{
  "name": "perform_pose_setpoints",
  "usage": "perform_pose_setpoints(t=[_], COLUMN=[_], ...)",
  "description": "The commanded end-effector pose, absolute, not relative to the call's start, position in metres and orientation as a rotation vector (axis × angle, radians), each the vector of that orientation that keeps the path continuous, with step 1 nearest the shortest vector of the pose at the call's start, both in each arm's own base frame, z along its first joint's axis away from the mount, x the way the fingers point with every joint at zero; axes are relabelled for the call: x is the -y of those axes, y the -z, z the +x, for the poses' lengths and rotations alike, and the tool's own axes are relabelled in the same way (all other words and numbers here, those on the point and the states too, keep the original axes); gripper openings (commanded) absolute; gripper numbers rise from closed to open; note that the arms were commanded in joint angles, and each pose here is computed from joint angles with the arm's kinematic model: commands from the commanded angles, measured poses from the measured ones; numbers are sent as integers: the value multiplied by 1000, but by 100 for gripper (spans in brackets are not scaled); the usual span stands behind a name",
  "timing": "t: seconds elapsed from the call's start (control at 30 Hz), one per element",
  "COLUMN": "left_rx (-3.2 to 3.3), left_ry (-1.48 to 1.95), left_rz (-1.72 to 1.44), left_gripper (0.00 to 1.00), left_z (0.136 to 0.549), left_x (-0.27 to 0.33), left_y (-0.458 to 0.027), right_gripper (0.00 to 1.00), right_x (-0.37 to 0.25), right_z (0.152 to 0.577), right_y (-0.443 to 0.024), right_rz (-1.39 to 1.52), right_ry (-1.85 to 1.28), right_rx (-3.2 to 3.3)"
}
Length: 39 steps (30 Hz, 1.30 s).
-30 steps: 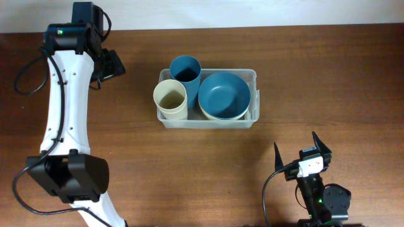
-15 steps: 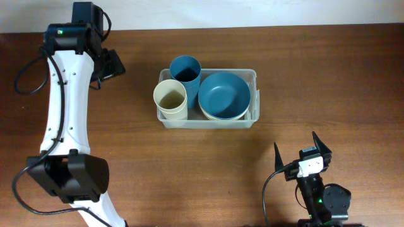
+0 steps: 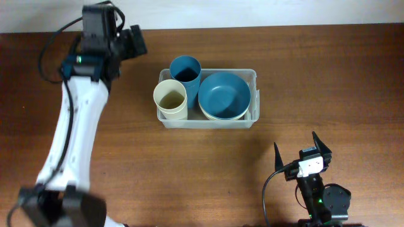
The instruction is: Pack container
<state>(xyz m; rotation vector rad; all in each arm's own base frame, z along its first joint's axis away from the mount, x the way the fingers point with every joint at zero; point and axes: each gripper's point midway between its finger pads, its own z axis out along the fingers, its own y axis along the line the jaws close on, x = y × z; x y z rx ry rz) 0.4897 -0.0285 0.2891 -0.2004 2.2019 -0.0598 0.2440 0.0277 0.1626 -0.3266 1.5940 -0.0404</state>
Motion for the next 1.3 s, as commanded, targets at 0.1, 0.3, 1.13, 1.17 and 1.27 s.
perform_pose_setpoints(t=[0.1,0.3,1.13,1.17,1.27], left_rx=[-2202,-2121,-1632,-1609,-1530], left_ry=[-17,-61,-82,-82,-76], left_rz=[121,154,-10,-11,-6], left_gripper=[100,100,100,100,100], left_z=[428,388,275,272,262], left_x=[29,19,-13,-13,-11], left_y=[-280,-260,-224,-225,-228], right_gripper=[99,99,99,99,99], right_x=[-25,-25,-25,-25,-25], right_z=[244,244,244,244,244], right_y=[-161,-161,-161,-161,-161], right_rz=[-315,-314,-315,-315,-315], right_ry=[51,51,51,51,51], right_rx=[-1597,-1597,-1597,-1597,-1597])
